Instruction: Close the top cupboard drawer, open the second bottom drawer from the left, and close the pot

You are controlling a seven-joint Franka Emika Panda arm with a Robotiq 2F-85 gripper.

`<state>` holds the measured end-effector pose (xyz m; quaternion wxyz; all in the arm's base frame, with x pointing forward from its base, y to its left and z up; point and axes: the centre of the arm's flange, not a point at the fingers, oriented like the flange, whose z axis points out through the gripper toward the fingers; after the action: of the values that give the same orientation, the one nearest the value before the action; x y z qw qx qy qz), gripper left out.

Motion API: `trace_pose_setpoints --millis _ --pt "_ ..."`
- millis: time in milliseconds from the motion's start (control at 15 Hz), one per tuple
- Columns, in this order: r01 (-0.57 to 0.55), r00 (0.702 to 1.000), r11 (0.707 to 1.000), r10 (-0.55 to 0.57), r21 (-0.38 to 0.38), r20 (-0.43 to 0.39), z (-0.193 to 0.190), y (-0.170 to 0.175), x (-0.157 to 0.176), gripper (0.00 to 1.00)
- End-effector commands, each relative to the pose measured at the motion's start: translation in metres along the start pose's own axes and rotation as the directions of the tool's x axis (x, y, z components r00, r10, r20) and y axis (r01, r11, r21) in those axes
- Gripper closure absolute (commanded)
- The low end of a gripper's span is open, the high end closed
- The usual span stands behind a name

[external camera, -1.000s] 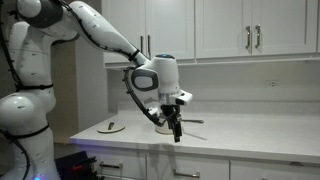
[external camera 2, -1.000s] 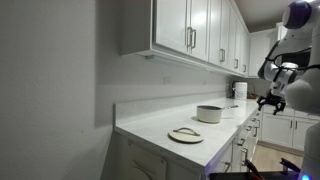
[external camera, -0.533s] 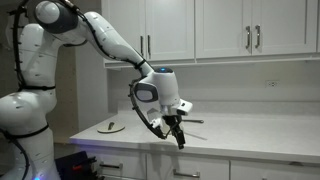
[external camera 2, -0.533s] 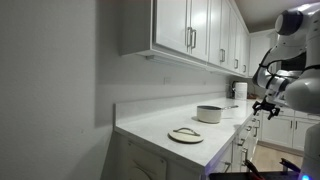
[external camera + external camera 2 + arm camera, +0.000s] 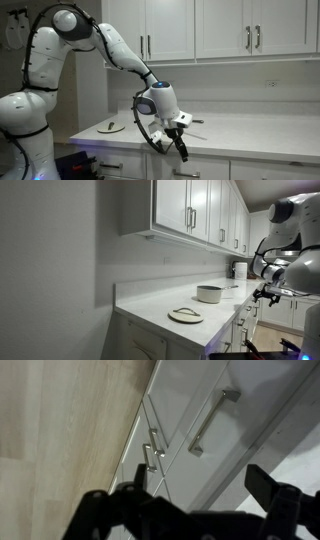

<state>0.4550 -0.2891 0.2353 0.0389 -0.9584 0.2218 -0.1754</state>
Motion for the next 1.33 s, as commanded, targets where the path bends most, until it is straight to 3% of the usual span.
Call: trace_pose_setpoints --millis 0,133,200,267,600,800,1267 --pt "0.006 1.0 1.0 -0.007 -0.023 -0.025 0.027 0.002 0.0 0.0" --pt "0.016 1.0 1.0 -0.016 0.01 0.025 0.017 -0.003 -0.003 0.0" --pt "0.049 0.997 0.998 -0.05 0.028 0.059 -0.011 -0.018 -0.003 0.0" --pt "0.029 0.999 1.0 -0.028 -0.007 0.039 0.024 -0.003 -0.008 0.0" --pt "0.056 0.997 0.998 -0.057 0.016 0.045 0.006 -0.01 -0.004 0.0" --pt "0.007 0.999 1.0 -0.008 0.016 0.04 0.038 0.007 0.003 0.0" --pt "-0.088 0.993 0.987 0.077 0.134 0.085 0.073 0.04 0.003 0.0"
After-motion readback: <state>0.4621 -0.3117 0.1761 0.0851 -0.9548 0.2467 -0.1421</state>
